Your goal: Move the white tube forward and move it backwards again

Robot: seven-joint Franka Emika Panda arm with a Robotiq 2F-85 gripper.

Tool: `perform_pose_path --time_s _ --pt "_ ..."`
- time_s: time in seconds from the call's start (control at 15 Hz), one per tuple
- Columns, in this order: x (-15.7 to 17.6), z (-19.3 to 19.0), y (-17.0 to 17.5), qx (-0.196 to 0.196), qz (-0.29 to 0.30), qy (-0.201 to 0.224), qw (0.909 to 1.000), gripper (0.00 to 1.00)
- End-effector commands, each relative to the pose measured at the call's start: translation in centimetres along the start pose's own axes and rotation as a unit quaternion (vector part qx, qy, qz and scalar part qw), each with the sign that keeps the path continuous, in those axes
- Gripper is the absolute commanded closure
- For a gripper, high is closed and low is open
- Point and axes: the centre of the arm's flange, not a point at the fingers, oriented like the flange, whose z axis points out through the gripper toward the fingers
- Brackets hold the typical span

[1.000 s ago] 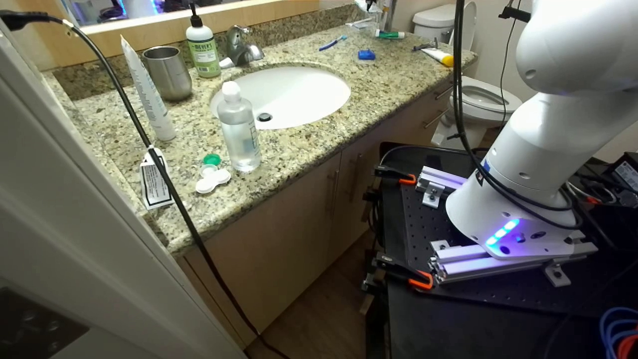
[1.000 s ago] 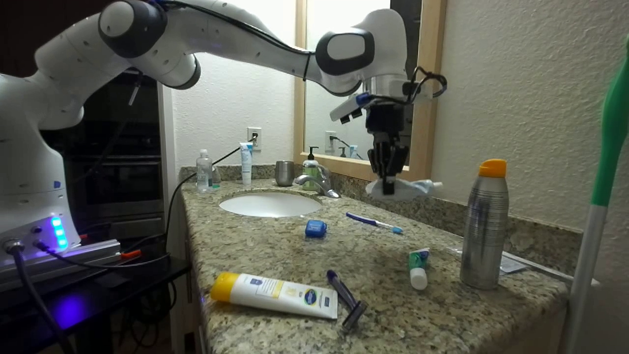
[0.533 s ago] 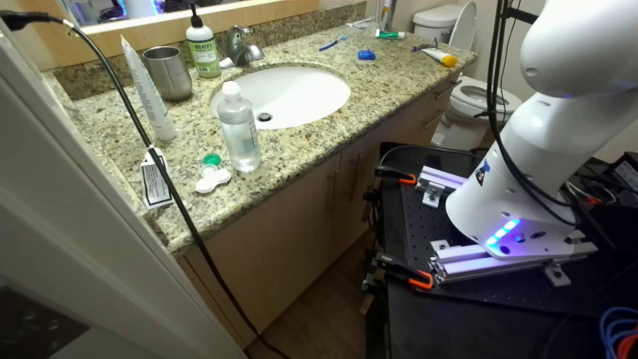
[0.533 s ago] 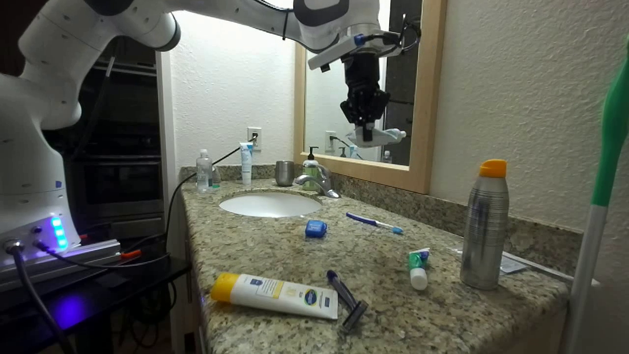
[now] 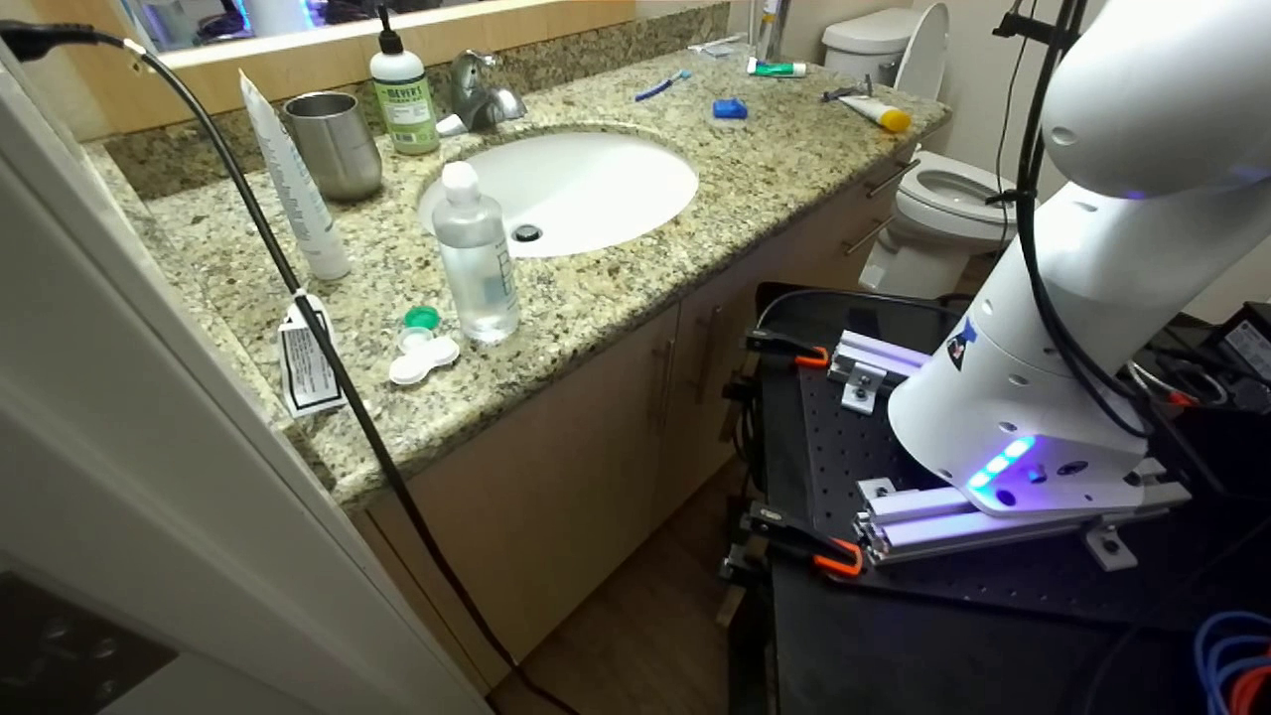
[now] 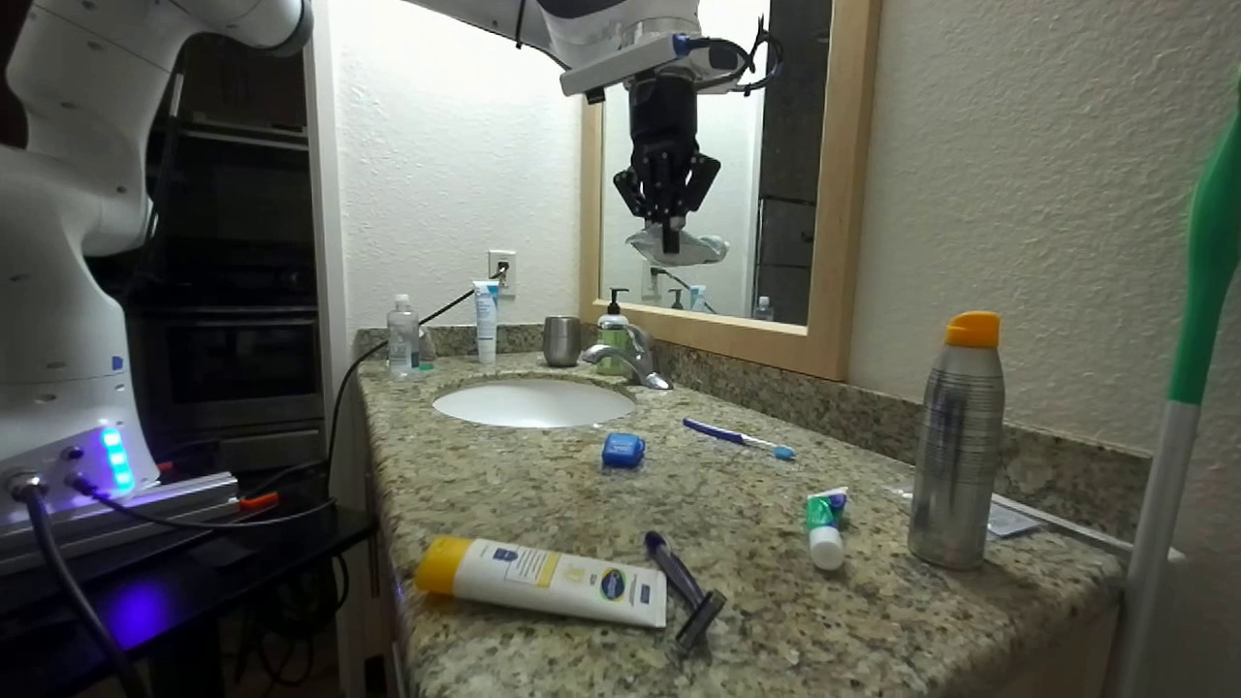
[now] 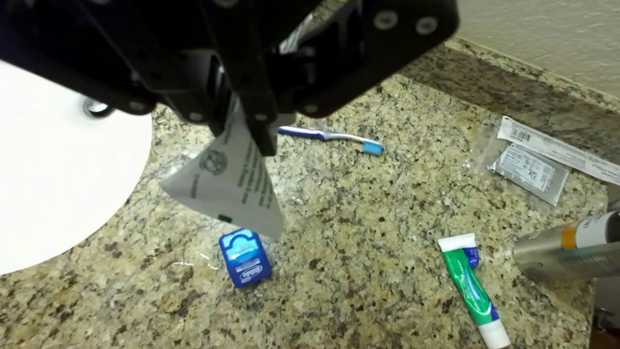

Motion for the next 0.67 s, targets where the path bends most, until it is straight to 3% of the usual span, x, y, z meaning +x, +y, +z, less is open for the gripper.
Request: perform_pose_path --time_s 0.0,0.07,0.27,0.47,0.6 --pt "0.1 0.5 0.1 0.002 0.0 -0.002 1.0 0.88" --pt "0.1 0.8 0.1 0.003 0.0 -0.004 1.0 0.97" --pt "-1.0 3.3 -5.3 -0.021 -0.095 -0.027 0.9949 0.97" --pt "-1.7 4.8 -8.2 -0.049 -0.166 -0.028 0.9845 0.97" --pt "-0.6 6.8 -9.2 -0.061 -0.207 -0.024 0.9761 0.97"
